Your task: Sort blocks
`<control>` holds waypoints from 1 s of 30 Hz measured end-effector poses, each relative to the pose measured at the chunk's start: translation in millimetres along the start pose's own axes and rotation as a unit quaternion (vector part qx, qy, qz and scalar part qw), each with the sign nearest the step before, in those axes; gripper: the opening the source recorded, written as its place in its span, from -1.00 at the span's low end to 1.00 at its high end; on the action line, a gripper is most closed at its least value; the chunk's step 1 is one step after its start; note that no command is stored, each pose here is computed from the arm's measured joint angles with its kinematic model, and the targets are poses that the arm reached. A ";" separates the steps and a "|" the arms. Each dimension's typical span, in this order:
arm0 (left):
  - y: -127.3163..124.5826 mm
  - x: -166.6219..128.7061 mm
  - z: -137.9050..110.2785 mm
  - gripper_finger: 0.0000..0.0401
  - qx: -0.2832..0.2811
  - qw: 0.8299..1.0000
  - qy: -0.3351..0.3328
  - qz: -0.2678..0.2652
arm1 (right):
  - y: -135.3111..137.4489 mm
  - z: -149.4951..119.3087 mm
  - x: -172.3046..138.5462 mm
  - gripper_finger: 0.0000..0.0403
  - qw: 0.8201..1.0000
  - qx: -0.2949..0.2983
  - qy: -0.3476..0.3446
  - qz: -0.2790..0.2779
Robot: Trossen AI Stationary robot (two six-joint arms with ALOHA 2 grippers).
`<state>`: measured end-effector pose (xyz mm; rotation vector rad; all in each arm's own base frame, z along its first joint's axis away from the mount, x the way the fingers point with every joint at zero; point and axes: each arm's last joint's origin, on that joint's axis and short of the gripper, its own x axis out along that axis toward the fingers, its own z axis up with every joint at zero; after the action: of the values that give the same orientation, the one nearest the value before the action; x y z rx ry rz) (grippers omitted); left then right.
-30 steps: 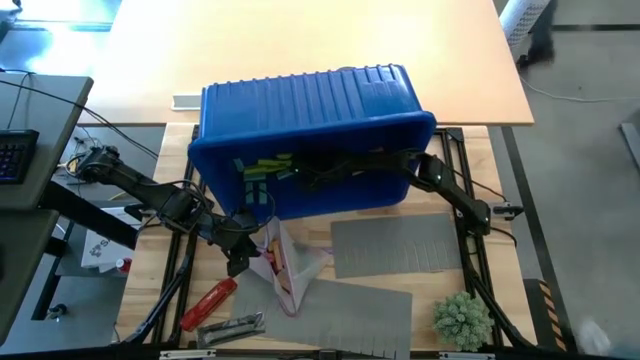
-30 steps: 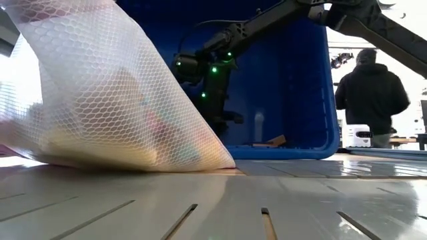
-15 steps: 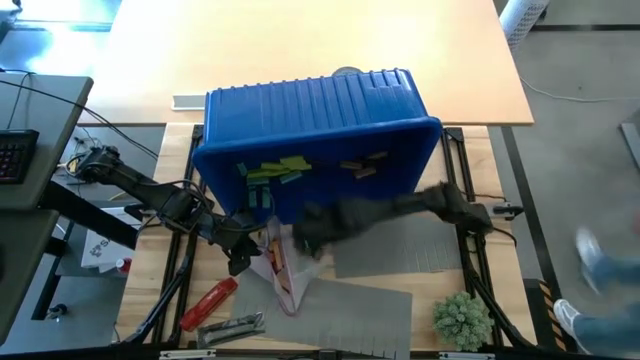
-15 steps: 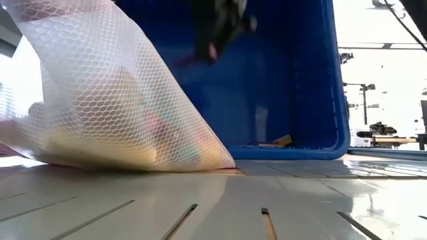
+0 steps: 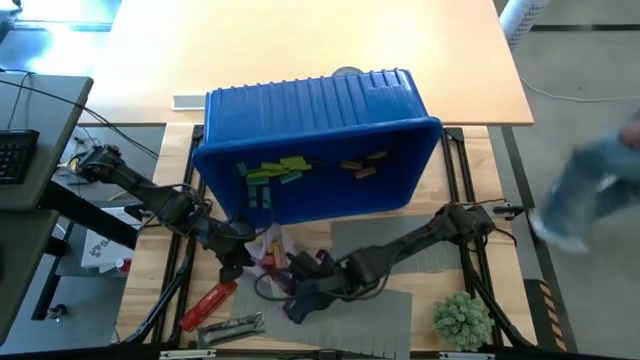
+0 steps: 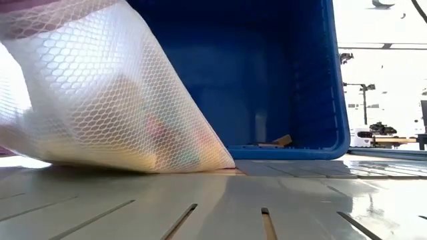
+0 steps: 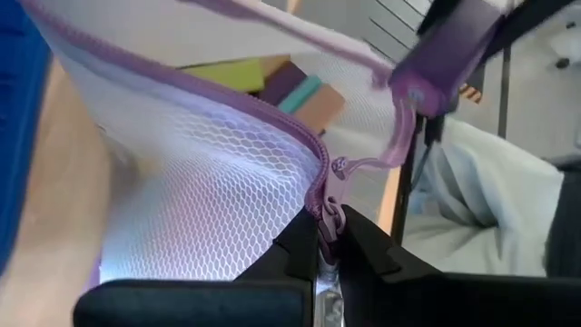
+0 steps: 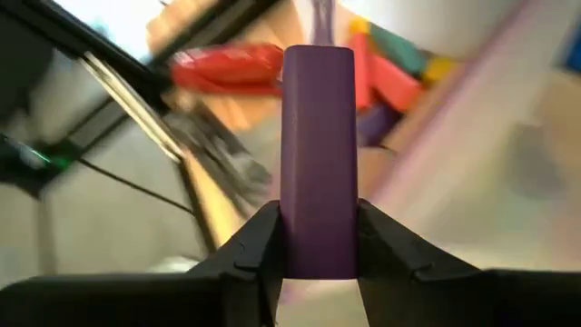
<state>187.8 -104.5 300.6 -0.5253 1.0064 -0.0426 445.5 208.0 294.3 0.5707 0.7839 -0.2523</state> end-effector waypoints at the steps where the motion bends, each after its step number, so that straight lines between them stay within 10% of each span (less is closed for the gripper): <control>1: -1.2 -0.1 -1.6 -1.00 0.002 1.000 0.003 -0.002 | 1.7 -0.9 4.6 -0.57 1.000 0.014 -0.011 0.013; 13: -16.3 -1.6 -19.7 -1.00 0.038 0.999 0.019 -0.021 | -25.9 -1.5 48.5 -0.54 0.993 0.095 -0.075 -0.005; 25: -19.4 -2.5 -23.2 -1.00 0.054 0.998 -0.023 0.007 | -31.0 15.9 23.5 0.13 0.998 -0.025 -0.057 0.001; 30: -18.4 -2.6 -21.8 -1.00 0.079 0.996 -0.044 0.025 | -52.3 28.2 -14.5 0.14 0.991 -0.060 -0.059 -0.103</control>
<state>172.4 -128.6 301.5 -0.3533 0.9203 -0.0532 430.4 149.1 300.5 0.3589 0.7388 -0.4225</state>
